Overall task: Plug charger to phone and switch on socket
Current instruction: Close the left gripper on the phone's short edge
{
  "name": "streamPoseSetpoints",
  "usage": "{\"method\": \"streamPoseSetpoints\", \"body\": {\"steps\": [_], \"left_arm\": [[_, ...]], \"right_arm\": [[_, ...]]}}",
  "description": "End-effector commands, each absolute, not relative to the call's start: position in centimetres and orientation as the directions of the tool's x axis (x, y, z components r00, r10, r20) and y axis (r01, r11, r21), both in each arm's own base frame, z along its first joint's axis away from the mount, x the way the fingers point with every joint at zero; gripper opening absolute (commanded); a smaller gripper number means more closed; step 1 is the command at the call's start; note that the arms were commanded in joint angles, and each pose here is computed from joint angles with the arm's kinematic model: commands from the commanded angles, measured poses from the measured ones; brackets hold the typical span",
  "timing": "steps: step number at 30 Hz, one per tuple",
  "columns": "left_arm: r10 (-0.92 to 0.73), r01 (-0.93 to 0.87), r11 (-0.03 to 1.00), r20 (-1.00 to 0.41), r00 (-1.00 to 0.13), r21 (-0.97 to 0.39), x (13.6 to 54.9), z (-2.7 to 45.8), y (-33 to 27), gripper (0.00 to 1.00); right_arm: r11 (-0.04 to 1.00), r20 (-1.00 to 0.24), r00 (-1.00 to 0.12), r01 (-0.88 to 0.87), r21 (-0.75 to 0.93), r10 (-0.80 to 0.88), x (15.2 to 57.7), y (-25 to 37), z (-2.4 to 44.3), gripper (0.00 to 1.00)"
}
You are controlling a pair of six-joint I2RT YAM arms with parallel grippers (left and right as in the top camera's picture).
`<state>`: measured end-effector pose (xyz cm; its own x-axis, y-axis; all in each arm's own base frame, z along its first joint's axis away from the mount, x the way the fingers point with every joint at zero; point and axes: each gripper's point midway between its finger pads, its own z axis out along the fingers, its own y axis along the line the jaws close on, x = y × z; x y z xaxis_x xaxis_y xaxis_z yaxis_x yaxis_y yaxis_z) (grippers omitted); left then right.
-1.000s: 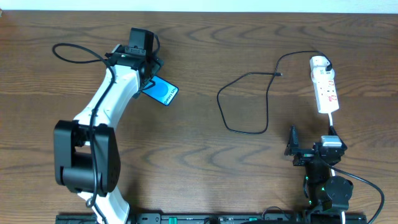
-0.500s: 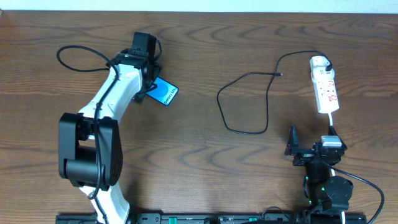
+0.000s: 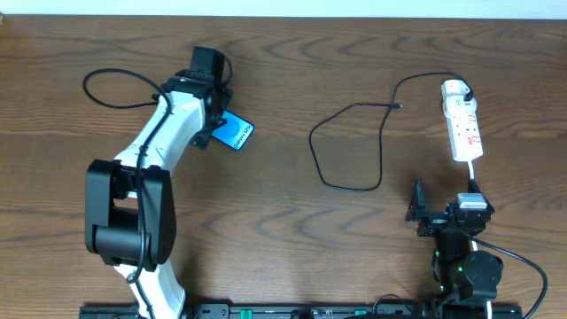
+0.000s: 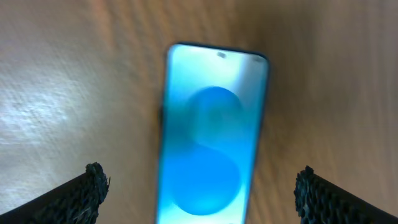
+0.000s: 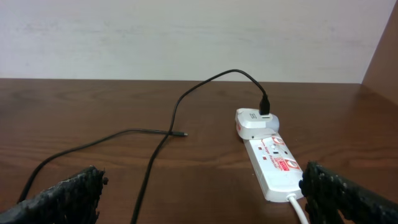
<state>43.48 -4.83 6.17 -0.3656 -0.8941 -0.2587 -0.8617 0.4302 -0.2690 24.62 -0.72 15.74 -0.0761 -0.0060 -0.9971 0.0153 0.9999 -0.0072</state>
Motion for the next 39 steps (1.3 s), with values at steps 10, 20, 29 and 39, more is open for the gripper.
{"method": "streamPoseSetpoints", "body": {"steps": [10, 20, 29, 39], "left_arm": [[-0.788, -0.767, 0.6, -0.337, -0.516, -0.228, 45.1, 4.3, -7.0, 0.98], [-0.767, -0.764, 0.614, -0.382, -0.516, -0.201, 45.7, 3.8, -5.8, 0.98], [-0.762, -0.767, 0.617, -0.376, -0.527, -0.176, 45.7, 2.0, -5.8, 0.98], [-0.752, -0.775, 0.616, -0.397, -0.526, -0.142, 45.6, 1.3, -5.1, 0.98]], "right_arm": [[1.0, -0.997, -0.078, 0.02, 0.002, 0.004, 24.6, -0.7, 15.6, 0.99], [1.0, -0.997, -0.078, 0.02, 0.002, 0.004, 24.6, -0.7, 15.6, 0.99], [1.0, -0.997, -0.078, 0.02, 0.002, 0.004, 24.6, -0.7, 15.6, 0.99], [1.0, -0.997, -0.078, 0.02, 0.002, 0.004, 24.6, -0.7, 15.6, 0.99]]}}
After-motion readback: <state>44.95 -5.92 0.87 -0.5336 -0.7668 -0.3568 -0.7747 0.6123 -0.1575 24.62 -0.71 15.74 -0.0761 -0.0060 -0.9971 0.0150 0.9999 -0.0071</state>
